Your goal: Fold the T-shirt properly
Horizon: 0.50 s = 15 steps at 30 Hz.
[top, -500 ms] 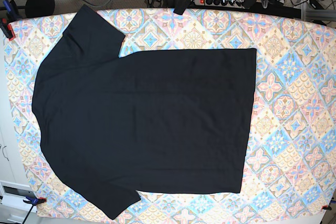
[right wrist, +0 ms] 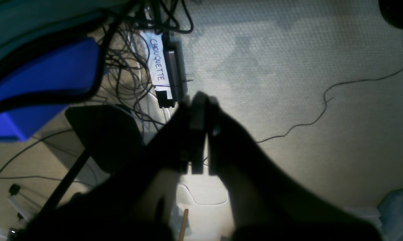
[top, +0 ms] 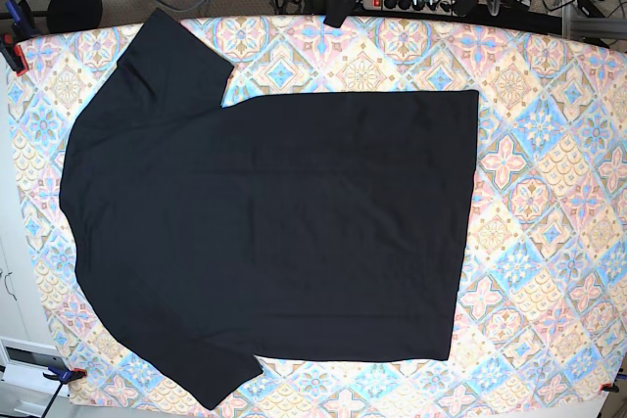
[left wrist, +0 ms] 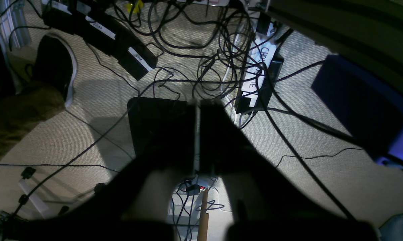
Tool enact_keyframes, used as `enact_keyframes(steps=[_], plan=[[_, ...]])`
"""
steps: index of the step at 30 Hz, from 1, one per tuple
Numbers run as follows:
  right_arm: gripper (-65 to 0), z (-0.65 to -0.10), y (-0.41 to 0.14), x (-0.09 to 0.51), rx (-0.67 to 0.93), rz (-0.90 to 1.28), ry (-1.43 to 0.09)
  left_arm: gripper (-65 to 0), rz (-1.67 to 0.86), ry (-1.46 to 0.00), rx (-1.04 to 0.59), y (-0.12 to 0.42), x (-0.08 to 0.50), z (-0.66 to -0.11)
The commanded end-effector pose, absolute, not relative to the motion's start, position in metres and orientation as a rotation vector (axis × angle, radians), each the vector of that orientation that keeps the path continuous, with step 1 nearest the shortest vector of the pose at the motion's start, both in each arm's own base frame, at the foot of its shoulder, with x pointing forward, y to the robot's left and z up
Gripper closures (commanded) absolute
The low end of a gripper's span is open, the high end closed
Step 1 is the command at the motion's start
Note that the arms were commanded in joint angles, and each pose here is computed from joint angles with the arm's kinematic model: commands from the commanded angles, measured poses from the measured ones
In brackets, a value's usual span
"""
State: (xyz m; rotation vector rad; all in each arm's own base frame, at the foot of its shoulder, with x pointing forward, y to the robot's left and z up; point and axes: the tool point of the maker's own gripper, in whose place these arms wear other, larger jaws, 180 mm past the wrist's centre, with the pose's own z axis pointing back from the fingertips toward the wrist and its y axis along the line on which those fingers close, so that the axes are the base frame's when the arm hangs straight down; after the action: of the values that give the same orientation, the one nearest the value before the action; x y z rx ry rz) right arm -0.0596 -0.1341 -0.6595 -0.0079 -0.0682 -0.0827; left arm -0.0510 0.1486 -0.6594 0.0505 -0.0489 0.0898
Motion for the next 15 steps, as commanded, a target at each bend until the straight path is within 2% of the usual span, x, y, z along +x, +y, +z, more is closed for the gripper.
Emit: enact_keyframes(steps=[1,6,15], plan=[[0.0,-0.658,-0.136,-0.078,-0.012,-0.086,-0.038,-1.1,0.087,-0.025,0.056,0.151,-0.066,-0.658],[0.0,-0.652,-0.139,-0.115,-0.018,-0.083,0.012,-1.1,0.068,-0.044,0.084,0.169,-0.084,-0.649],[0.0,-0.622,-0.201,-0.134,-0.114,-0.024,-0.092,-1.1,0.027,-0.096,0.127,0.202,-0.112,-0.622]])
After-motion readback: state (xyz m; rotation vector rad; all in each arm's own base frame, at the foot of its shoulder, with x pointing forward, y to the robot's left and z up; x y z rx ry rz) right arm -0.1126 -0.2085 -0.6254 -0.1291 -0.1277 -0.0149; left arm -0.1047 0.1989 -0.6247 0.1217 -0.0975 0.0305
